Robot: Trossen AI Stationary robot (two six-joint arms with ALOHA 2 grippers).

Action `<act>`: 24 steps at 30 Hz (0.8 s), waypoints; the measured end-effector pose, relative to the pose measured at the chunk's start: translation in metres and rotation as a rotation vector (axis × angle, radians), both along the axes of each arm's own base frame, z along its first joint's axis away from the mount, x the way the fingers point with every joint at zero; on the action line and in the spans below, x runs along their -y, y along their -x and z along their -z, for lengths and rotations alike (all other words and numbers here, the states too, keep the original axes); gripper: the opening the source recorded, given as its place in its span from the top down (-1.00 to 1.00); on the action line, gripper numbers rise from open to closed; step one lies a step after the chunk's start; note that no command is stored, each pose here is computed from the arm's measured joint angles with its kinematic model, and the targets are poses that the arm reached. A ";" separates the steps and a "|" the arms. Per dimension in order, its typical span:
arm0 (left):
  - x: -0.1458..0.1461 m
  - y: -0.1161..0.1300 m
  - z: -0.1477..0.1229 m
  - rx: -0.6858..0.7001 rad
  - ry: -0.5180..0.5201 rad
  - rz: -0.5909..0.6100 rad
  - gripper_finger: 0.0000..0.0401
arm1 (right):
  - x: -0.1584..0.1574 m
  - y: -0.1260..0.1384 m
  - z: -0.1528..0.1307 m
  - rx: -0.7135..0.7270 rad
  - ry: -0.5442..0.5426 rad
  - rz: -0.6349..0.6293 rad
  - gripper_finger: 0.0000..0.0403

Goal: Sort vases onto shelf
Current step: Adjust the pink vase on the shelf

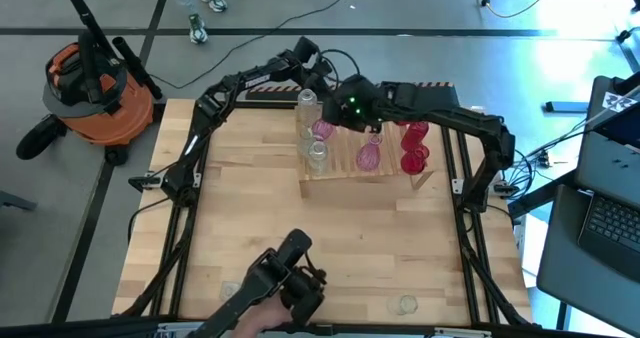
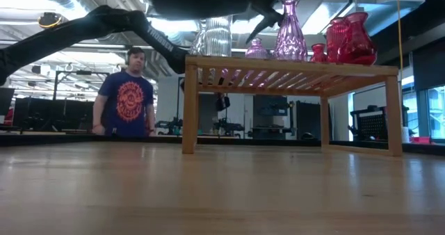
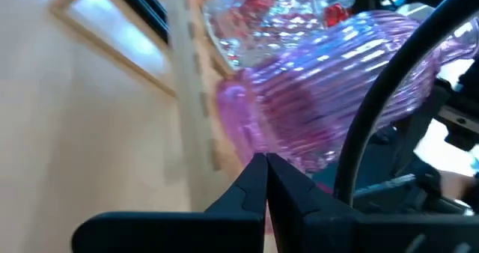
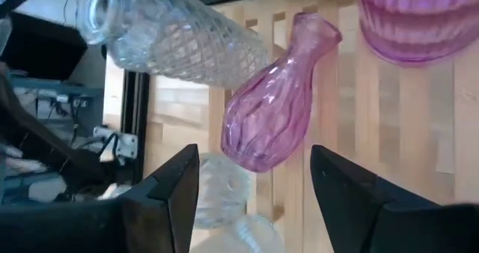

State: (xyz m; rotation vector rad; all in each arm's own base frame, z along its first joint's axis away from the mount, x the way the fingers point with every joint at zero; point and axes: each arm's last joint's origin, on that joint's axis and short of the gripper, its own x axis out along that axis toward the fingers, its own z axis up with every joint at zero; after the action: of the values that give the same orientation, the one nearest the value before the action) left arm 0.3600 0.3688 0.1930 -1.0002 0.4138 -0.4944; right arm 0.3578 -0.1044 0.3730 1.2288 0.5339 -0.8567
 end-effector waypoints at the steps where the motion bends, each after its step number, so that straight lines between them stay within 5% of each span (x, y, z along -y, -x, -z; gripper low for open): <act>1: -0.001 0.001 0.001 0.003 -0.014 -0.007 1.00 | -0.001 -0.002 0.002 0.000 -0.003 0.002 -0.03; 12: -0.011 0.025 0.008 0.011 -0.042 -0.025 1.00 | 0.004 -0.032 0.032 0.011 -0.094 0.014 -0.03; 24: 0.006 0.033 0.021 -0.086 -0.129 -0.011 1.00 | 0.011 -0.031 0.034 -0.009 -0.019 0.119 -0.03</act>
State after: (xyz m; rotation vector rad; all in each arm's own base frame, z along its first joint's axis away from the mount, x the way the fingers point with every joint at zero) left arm 0.3269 0.3626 0.1717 -0.9008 0.5105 -0.4109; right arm 0.3887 -0.1154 0.3387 1.2845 0.4811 -0.9594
